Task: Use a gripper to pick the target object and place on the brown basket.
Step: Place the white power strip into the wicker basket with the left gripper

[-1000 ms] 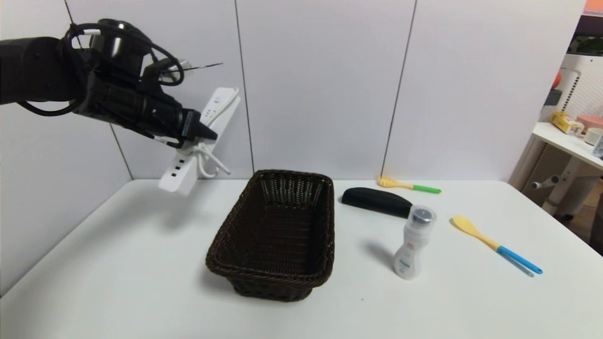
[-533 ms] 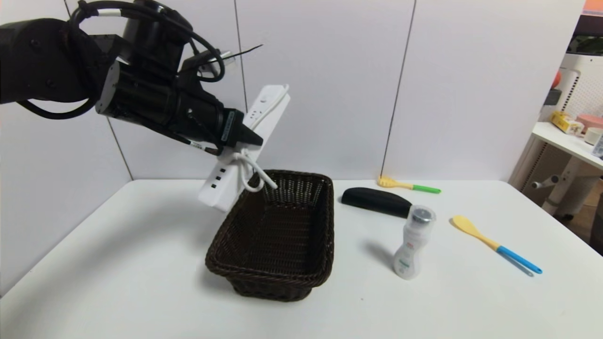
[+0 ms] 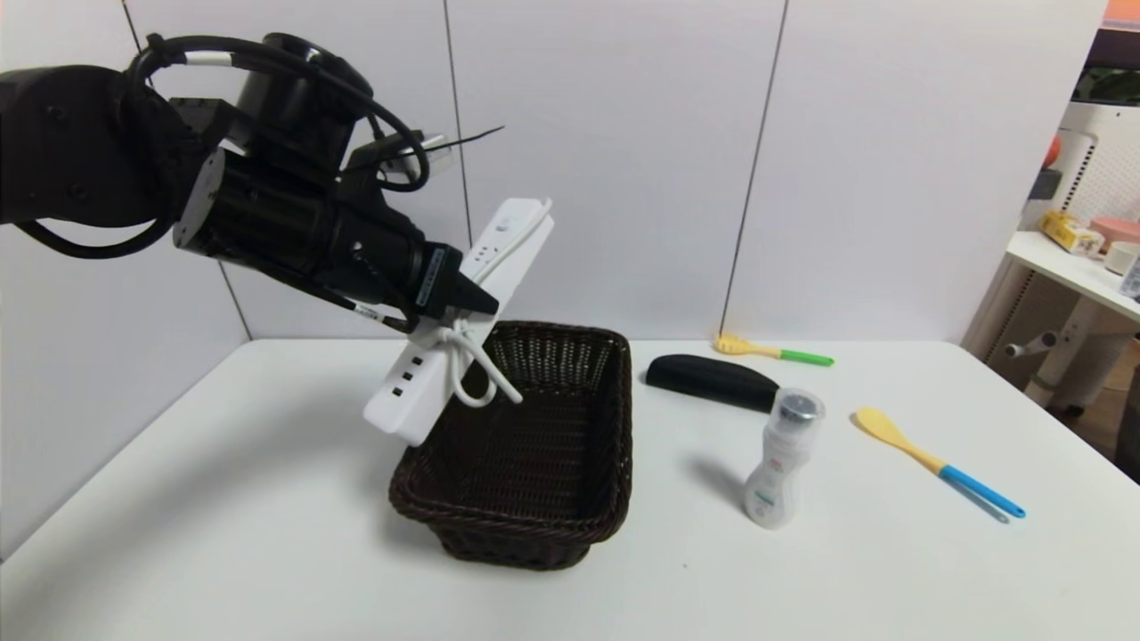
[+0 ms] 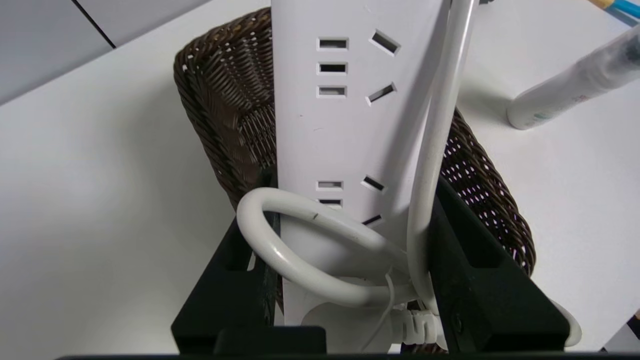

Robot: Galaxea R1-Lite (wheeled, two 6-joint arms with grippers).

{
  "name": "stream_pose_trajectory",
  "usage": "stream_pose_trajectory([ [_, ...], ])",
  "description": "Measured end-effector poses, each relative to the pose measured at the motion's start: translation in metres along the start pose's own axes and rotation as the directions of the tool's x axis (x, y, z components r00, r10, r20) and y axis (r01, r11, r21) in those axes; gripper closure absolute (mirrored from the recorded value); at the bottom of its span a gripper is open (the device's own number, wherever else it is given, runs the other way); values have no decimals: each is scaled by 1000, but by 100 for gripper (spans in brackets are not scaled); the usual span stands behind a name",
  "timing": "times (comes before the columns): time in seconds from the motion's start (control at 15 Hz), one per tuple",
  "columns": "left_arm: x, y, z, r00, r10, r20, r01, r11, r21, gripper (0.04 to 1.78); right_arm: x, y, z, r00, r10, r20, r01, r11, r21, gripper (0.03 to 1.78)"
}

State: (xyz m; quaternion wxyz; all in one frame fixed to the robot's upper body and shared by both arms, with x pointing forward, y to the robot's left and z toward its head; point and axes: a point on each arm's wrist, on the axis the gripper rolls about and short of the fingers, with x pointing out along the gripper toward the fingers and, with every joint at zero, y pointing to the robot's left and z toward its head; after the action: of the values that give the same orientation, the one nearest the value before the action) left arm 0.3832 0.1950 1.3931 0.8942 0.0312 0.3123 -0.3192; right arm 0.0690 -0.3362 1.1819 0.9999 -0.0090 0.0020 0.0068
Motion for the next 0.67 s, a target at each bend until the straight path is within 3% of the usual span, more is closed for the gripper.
stream_pose_trajectory([
  [0.2, -3, -6, -7, 999, -12, -42, 11, 1000, -15, 96, 0, 0, 0, 1000, 0, 0, 0, 1000, 0, 12],
  [0.67, 11, -10, -1, 999, -29, -45, 25, 995, -92, 96, 0, 0, 0, 1000, 0, 0, 0, 1000, 0, 12],
])
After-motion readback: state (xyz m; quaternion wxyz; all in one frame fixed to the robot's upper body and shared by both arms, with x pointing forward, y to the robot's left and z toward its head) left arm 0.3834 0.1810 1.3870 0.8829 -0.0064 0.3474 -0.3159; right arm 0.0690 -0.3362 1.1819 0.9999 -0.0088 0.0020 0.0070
